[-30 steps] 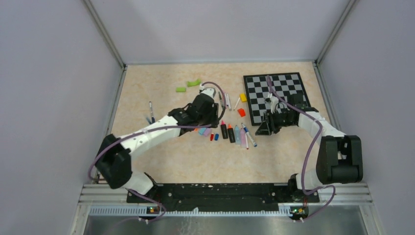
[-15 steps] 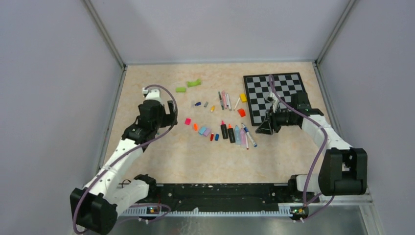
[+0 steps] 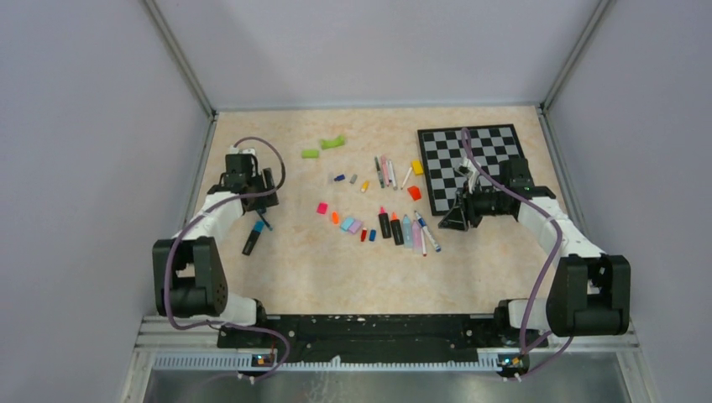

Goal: Open the pen caps
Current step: Pick up the pen from the center of the board.

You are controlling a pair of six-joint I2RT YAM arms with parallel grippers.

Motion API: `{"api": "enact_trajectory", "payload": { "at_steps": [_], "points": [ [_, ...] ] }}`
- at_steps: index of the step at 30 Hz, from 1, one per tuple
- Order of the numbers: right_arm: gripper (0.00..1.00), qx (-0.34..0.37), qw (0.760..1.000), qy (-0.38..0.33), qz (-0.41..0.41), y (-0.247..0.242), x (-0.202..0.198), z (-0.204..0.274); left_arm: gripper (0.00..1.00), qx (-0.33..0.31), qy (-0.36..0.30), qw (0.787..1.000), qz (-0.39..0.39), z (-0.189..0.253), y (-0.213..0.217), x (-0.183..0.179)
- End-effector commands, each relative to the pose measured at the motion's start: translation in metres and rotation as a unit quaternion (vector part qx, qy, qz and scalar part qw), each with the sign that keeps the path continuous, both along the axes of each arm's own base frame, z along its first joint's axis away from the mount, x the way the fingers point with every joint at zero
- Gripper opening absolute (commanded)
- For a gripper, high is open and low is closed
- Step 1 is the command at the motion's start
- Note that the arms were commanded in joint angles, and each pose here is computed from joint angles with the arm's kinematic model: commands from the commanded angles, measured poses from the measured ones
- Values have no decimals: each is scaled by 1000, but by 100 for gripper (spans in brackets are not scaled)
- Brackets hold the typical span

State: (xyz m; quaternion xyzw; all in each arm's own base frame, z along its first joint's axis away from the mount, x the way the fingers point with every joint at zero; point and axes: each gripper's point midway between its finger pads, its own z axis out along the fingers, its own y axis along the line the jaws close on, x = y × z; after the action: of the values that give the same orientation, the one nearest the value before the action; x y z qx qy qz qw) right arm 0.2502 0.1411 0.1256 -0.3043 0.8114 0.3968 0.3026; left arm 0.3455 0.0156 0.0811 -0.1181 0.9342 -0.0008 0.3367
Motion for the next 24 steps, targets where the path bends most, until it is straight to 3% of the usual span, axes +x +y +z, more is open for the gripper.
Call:
{"api": "enact_trajectory", "payload": {
  "at_steps": [1, 13, 24],
  "points": [
    [40, 7, 999, -41, 5, -1, 10, 17, 71, 22, -35, 999, -22, 17, 13, 32],
    [40, 5, 1000, -29, 4, -2, 11, 10, 39, -3, 30, 998, -55, -19, 12, 49],
    [40, 6, 1000, -19, 6, -2, 10, 5, 35, 22, 54, 998, -31, -33, 25, 57]
  ]
}}
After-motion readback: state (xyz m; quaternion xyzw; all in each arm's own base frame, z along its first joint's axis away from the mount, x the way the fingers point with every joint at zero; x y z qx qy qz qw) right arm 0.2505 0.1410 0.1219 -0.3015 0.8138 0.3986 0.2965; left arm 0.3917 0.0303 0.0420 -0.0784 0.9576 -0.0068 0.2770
